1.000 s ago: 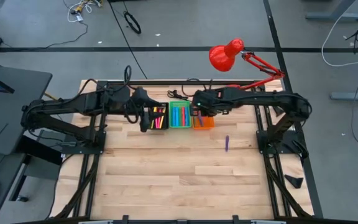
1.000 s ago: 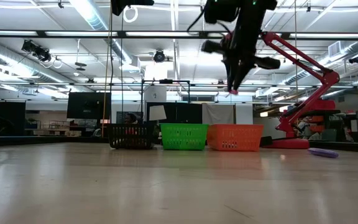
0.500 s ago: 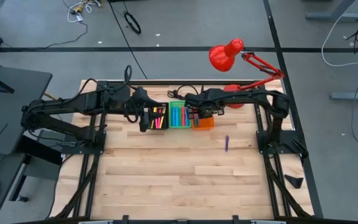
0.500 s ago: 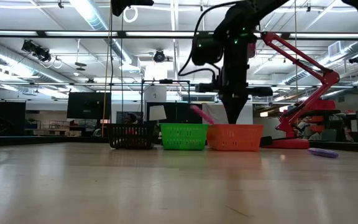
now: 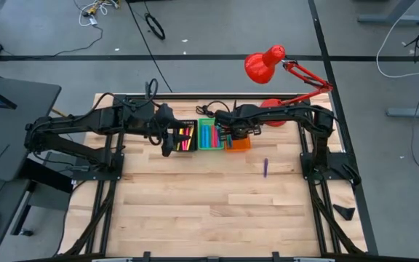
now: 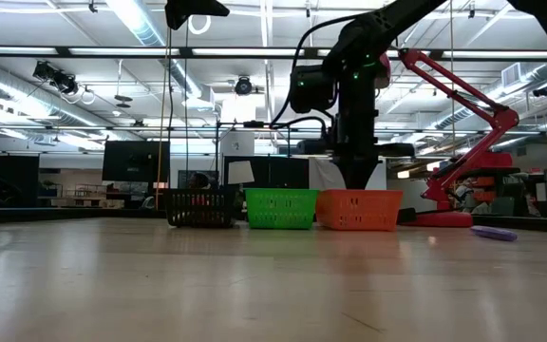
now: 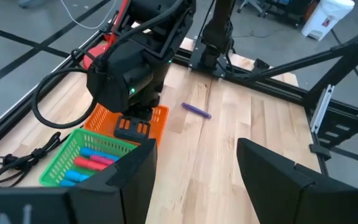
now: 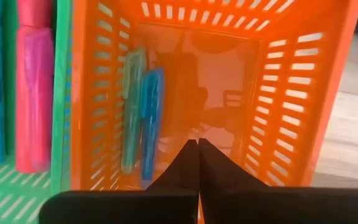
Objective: Pick & Place Markers
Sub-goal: Put the small pink pen into the orange bin
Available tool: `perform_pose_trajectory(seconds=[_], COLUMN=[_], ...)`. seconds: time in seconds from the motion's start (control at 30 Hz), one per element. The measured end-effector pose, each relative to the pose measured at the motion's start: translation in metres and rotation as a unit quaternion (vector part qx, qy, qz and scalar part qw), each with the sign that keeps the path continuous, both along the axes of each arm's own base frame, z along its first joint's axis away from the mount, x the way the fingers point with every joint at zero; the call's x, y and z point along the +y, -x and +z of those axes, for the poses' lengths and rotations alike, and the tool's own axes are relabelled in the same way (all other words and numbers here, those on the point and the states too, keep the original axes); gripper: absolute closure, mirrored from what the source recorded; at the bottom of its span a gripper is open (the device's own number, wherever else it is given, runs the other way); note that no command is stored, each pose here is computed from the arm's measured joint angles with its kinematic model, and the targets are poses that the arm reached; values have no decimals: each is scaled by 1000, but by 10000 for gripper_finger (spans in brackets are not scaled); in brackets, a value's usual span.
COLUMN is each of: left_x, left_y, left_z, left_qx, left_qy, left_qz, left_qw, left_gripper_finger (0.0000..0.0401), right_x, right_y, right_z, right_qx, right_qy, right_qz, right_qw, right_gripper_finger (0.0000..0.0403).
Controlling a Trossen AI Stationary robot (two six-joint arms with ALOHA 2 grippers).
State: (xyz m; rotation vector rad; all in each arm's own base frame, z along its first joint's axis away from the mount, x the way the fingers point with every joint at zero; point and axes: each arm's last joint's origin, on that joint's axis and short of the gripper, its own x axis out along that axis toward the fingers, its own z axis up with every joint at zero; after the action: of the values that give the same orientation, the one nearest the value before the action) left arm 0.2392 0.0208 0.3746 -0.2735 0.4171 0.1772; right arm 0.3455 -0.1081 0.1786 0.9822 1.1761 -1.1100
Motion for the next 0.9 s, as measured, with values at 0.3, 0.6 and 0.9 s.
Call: perform_pose_trajectory(seconds=[0.3,0.6,0.9], left_x=[0,0,0], left_y=[0,0,-1], left_z=[0,0,3], left_qx=[0,0,-17], left_qy=[0,2,2], left_qz=[0,1,2], left_qw=[1000,1000,1000], left_gripper_finger=[172,172,172], right_x=[0,-2,-13], right_y=[-2,-8,-52], right_z=[0,20,60], right_qx=[-10,-55,-290], right_qy=[5,16,50], right_qz=[1,3,109], right_qw=[1000,998,950], right_gripper_finger=[402,402,403])
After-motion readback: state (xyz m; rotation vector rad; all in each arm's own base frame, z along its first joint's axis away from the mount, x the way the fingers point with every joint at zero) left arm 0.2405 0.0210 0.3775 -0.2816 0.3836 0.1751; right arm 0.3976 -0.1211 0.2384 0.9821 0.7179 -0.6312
